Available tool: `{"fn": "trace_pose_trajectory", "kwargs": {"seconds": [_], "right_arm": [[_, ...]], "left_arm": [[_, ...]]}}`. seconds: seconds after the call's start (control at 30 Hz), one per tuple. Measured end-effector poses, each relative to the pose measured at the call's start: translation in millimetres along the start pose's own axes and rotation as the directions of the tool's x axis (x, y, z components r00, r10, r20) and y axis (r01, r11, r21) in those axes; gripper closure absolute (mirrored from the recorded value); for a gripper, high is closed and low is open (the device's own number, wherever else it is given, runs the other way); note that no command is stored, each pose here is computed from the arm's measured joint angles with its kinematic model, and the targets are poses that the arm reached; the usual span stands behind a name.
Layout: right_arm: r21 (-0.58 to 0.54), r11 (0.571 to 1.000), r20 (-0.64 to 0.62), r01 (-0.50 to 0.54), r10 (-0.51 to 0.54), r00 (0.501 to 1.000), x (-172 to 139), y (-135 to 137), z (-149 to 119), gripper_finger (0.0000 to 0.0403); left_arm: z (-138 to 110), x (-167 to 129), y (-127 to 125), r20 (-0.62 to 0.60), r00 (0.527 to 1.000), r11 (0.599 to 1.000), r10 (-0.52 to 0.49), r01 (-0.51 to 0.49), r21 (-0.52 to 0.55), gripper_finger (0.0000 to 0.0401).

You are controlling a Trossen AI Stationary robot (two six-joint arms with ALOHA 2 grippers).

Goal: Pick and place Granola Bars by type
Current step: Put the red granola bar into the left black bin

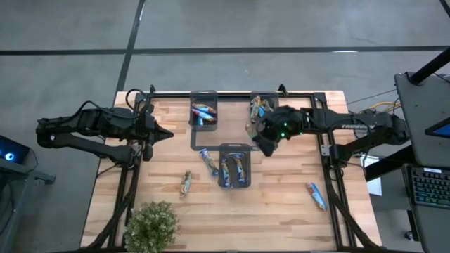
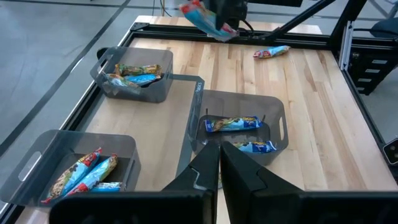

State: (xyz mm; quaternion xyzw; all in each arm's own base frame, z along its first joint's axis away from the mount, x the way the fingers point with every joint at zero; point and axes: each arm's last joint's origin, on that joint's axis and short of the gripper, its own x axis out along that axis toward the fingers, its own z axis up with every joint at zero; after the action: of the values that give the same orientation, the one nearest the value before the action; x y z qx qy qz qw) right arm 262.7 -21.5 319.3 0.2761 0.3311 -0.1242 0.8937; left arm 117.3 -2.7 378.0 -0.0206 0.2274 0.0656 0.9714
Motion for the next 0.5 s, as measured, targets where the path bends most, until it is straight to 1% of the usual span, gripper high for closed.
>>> {"fn": "trace_pose_trajectory", "kwargs": {"seconds": [0.17,0.5], "right_arm": [[-0.008,1.0,0.044,0.01,-0.009,0.999,-5.4,-5.5,12.0,0.0351],[0.026,1.0,0.159,0.005,-0.009,0.987,-9.8,-17.0,31.5,0.0351]], "left_arm": [[0.1,0.0,0.0,0.0,1.0,1.0,0.0,0.0,0.001,0.0401],[0.1,0.0,0.2,0.001,1.0,1.0,0.006,-0.006,0.001,0.0401]]}}
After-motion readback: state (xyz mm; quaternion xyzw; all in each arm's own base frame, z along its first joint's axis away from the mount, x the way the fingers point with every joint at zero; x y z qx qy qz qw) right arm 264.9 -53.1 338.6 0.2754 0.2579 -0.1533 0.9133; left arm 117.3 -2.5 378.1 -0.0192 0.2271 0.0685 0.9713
